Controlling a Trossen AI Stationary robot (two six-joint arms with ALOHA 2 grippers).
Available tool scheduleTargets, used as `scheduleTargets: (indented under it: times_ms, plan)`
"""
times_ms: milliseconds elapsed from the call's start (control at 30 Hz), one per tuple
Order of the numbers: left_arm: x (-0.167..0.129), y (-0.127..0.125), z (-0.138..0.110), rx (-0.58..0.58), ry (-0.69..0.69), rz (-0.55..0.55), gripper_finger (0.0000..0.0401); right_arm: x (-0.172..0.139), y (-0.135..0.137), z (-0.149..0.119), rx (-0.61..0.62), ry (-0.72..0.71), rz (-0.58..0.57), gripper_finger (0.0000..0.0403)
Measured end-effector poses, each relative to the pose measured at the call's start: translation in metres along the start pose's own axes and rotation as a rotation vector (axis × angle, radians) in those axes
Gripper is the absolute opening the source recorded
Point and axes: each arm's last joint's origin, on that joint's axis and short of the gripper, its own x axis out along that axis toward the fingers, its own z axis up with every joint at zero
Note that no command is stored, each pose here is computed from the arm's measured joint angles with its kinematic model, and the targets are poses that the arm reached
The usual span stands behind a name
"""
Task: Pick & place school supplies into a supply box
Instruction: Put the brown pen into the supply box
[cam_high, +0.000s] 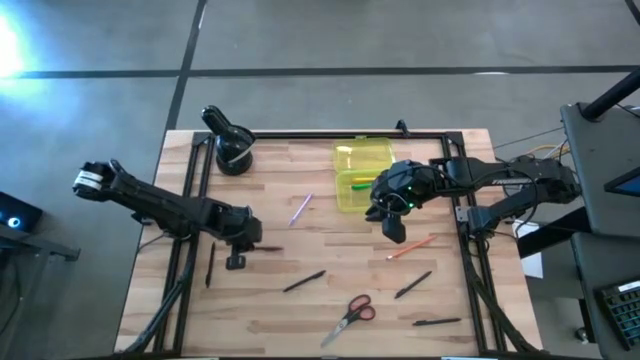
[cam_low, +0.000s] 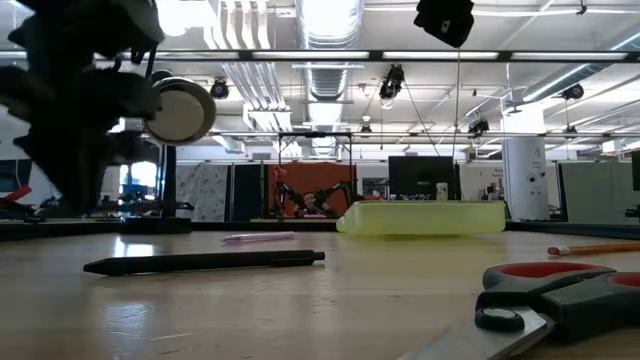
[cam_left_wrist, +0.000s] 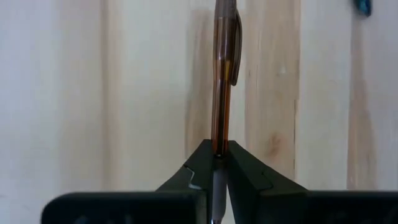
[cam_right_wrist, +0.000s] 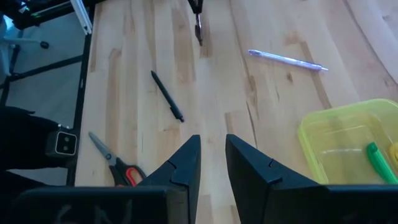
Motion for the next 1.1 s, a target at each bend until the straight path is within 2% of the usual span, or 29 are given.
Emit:
scheduleTargets:
  times_ms: [167,567,733,967,1100]
  plan:
    - [-0.018,-0.002,0.018,0.071,-0.050,0.048,0.0009,0.000,0.001,0.001,-0.025,-0.016,0.005,0.0068]
    - [-0.061,-0.002,0.051,0.083,-0.148,0.104,0.0008,-0.004,0.008,0.022,-0.144,-0.232,0.059,0.0068]
    - [-0.078,0.001,0.064,0.057,-0.196,0.126,0.0008,-0.005,0.008,0.027,-0.181,-0.290,0.043,0.0070]
    - [-0.088,0.007,0.091,0.021,-0.164,0.154,0.0008,0.006,0.007,0.031,-0.209,-0.290,0.033,0.0105]
    - [-0.091,0.009,0.115,0.052,-0.158,0.167,0.0008,0.018,0.008,0.040,-0.244,-0.278,0.031,0.0127]
